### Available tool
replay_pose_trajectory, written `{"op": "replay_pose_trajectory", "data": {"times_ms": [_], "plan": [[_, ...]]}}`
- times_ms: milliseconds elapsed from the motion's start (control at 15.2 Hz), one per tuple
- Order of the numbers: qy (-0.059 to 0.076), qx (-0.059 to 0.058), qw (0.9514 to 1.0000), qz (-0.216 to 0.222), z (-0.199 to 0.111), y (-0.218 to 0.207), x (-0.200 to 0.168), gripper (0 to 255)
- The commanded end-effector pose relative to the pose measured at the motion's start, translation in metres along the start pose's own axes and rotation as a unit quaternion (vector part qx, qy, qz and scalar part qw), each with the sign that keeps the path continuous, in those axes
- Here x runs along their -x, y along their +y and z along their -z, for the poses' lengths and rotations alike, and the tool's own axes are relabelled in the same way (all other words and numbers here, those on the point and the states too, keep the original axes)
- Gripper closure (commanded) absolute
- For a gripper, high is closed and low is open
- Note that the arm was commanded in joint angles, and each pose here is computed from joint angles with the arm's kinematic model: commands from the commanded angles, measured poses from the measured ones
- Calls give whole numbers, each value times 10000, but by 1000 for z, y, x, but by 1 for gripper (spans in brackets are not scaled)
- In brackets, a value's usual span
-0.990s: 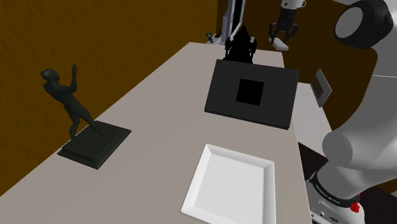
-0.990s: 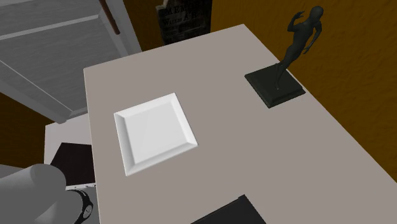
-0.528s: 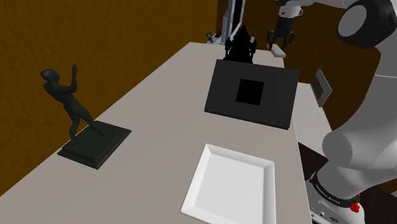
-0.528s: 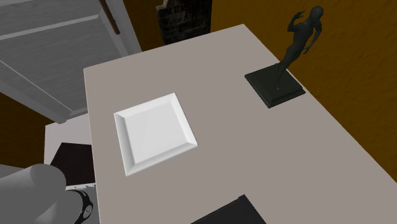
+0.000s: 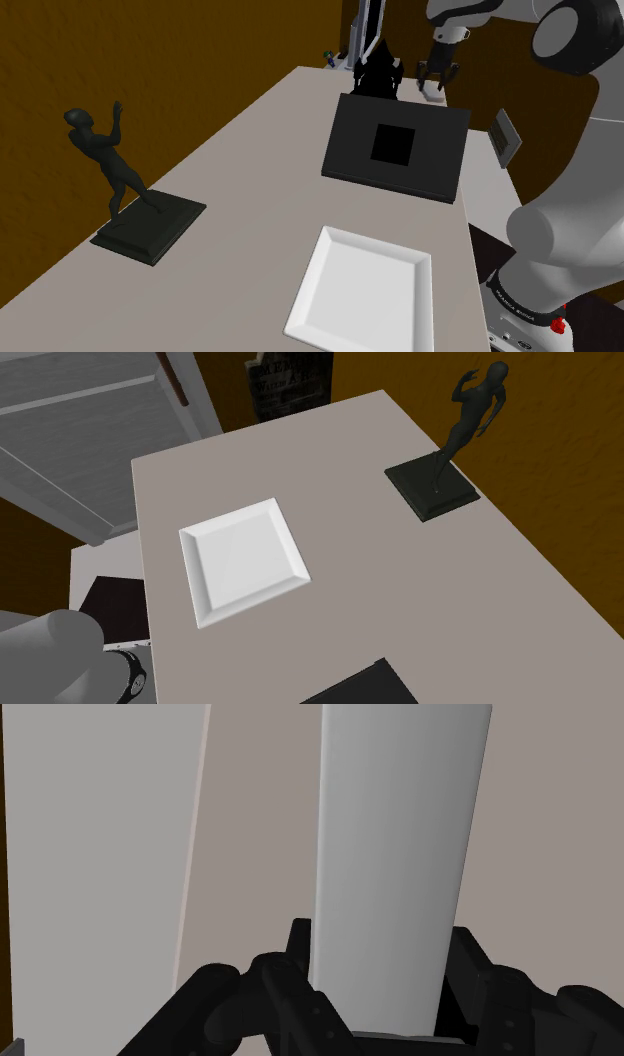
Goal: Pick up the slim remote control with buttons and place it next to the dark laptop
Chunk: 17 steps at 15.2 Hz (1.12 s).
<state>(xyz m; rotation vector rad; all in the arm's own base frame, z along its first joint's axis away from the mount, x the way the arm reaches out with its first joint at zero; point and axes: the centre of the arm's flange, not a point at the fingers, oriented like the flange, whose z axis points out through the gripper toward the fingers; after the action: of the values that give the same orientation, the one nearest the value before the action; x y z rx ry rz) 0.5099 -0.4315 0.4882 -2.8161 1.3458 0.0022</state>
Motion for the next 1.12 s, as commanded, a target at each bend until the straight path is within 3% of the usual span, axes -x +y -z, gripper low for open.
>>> {"op": "replay_pose_trajectory", "data": {"times_ms": [0, 1056], "plan": [[6, -2, 10000, 0, -10, 1, 0, 255], [6, -2, 10000, 0, -95, 2, -1, 255]]}}
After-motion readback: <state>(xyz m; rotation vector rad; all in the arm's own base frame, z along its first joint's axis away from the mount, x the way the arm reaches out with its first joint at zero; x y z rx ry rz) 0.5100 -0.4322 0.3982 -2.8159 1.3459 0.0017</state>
